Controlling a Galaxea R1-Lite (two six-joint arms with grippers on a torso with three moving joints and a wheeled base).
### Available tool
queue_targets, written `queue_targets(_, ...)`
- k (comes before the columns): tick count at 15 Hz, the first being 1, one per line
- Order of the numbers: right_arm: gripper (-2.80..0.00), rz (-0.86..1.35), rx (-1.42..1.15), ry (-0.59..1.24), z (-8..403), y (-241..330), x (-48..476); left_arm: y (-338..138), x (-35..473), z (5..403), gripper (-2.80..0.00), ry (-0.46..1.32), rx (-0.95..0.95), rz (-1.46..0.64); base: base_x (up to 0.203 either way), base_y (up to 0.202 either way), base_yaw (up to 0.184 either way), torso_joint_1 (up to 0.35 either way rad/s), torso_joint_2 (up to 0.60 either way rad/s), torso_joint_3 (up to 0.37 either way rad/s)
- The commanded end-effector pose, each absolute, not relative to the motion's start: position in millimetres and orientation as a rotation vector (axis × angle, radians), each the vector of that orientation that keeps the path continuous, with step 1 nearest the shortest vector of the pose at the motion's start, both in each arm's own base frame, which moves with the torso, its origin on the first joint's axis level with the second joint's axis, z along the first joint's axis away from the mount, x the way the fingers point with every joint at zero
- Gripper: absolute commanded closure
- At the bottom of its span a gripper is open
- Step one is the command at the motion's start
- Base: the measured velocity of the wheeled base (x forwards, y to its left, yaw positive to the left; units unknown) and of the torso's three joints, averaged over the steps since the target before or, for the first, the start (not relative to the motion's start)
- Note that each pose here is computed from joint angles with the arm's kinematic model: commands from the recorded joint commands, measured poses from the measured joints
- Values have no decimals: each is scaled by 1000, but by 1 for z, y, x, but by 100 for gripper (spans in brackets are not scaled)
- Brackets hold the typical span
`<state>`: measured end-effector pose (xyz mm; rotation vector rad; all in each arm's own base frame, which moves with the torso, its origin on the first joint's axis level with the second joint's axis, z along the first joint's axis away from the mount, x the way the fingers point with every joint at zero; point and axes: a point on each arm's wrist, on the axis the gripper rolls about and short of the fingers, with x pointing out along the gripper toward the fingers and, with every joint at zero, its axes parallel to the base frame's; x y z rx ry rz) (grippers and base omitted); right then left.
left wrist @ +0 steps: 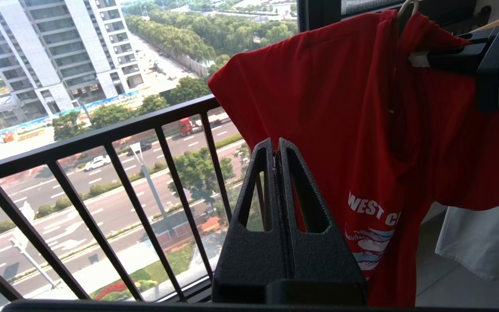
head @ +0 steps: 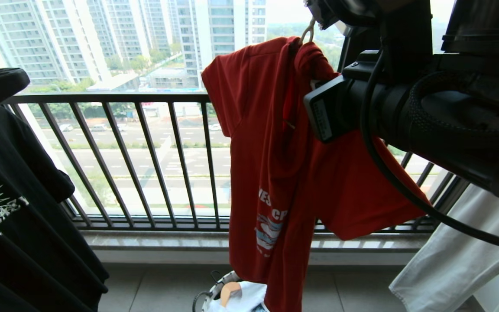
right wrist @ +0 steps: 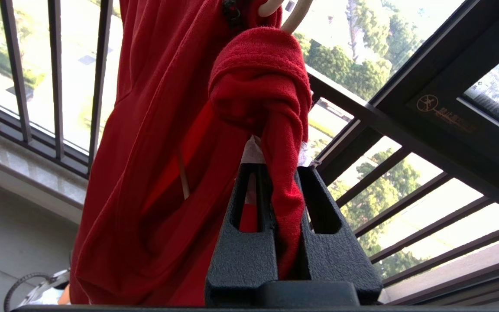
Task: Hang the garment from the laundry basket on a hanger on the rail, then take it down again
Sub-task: Hang the clothes rack on the clothesline
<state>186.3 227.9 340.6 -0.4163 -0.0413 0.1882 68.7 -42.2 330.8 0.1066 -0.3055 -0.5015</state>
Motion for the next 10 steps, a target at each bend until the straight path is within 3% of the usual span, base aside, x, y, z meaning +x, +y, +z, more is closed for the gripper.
queue_targets(1, 0, 185, -423, -39, 340, 227, 186, -42, 69, 331, 0, -306, 107, -501, 0, 0, 0, 0, 0, 0)
queue_targets(2, -280, 186, -422, -40, 340, 226, 185, -42, 69, 331, 0, -306, 108, -500, 0, 0, 0, 0, 0, 0)
queue_targets(10, -280, 218, -478, 9, 316, 196, 163, -45, 73, 328, 0, -289, 116, -504, 0, 0, 0, 0, 0, 0)
